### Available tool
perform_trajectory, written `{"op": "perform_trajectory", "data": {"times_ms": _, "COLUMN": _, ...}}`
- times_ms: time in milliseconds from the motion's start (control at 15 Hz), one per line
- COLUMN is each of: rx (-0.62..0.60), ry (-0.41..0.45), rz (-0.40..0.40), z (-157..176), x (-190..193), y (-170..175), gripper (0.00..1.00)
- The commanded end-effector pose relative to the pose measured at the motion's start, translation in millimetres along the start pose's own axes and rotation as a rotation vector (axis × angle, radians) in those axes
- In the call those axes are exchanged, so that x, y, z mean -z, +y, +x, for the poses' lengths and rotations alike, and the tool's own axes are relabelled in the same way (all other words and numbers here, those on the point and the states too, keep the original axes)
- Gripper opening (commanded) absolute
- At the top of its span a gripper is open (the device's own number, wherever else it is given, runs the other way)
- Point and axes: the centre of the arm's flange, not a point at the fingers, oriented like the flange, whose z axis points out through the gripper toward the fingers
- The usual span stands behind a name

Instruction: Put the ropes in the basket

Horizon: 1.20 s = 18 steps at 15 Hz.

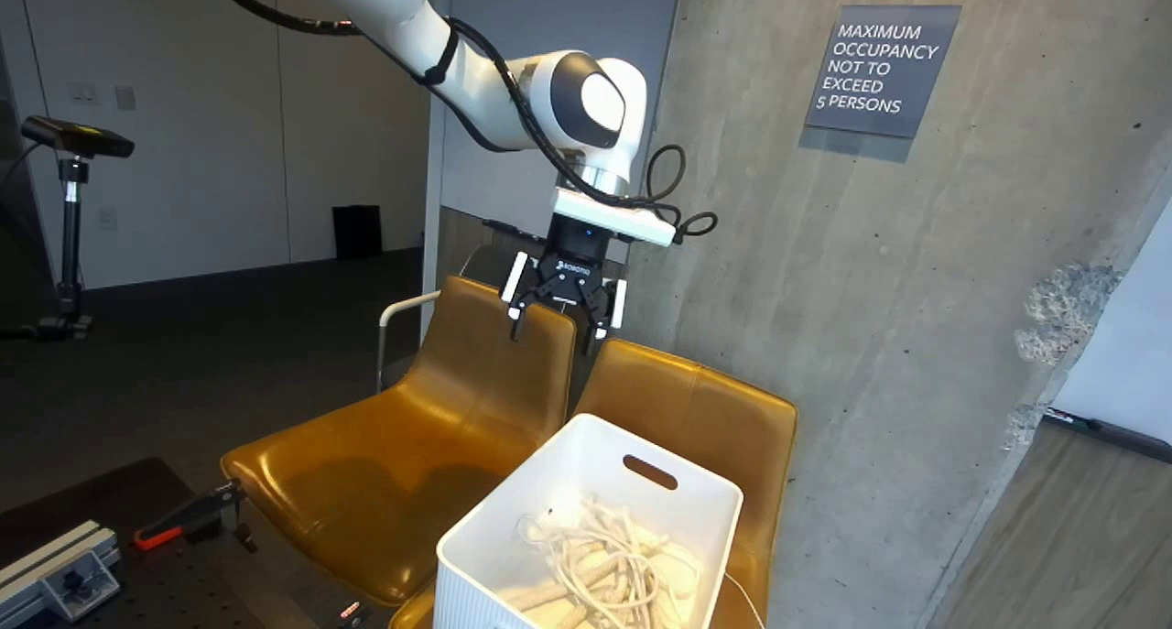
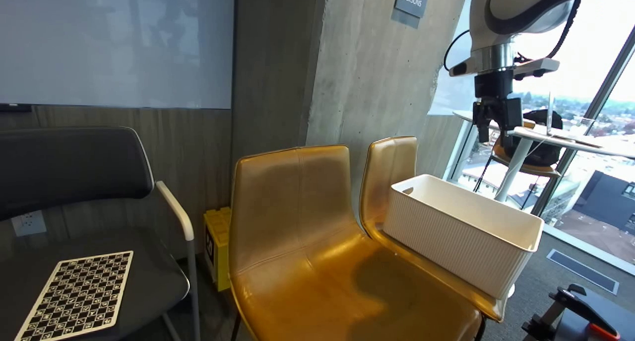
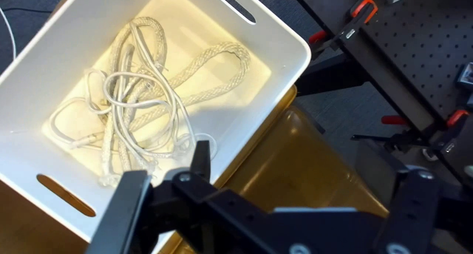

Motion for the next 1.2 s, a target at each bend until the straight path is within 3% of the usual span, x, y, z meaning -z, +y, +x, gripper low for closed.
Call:
{"op": "perform_trajectory", "data": {"times_ms": 0, "rx": 0.016, "ry": -0.008, "rz": -0.001, "z": 19, "x": 1, "y": -14, "gripper": 1.0}}
{"op": "perform_trajectory", "data": {"times_ms": 200, "rx": 0.044, "ry": -0.033, "rz": -0.009, "z": 66, "x": 0, "y": -50, "gripper": 1.0}}
{"op": "perform_trajectory", "data": {"times_ms": 1133, "rx": 0.024, "ry": -0.032, "rz": -0.002, "z": 56, "x": -3, "y": -42, "gripper": 1.0}}
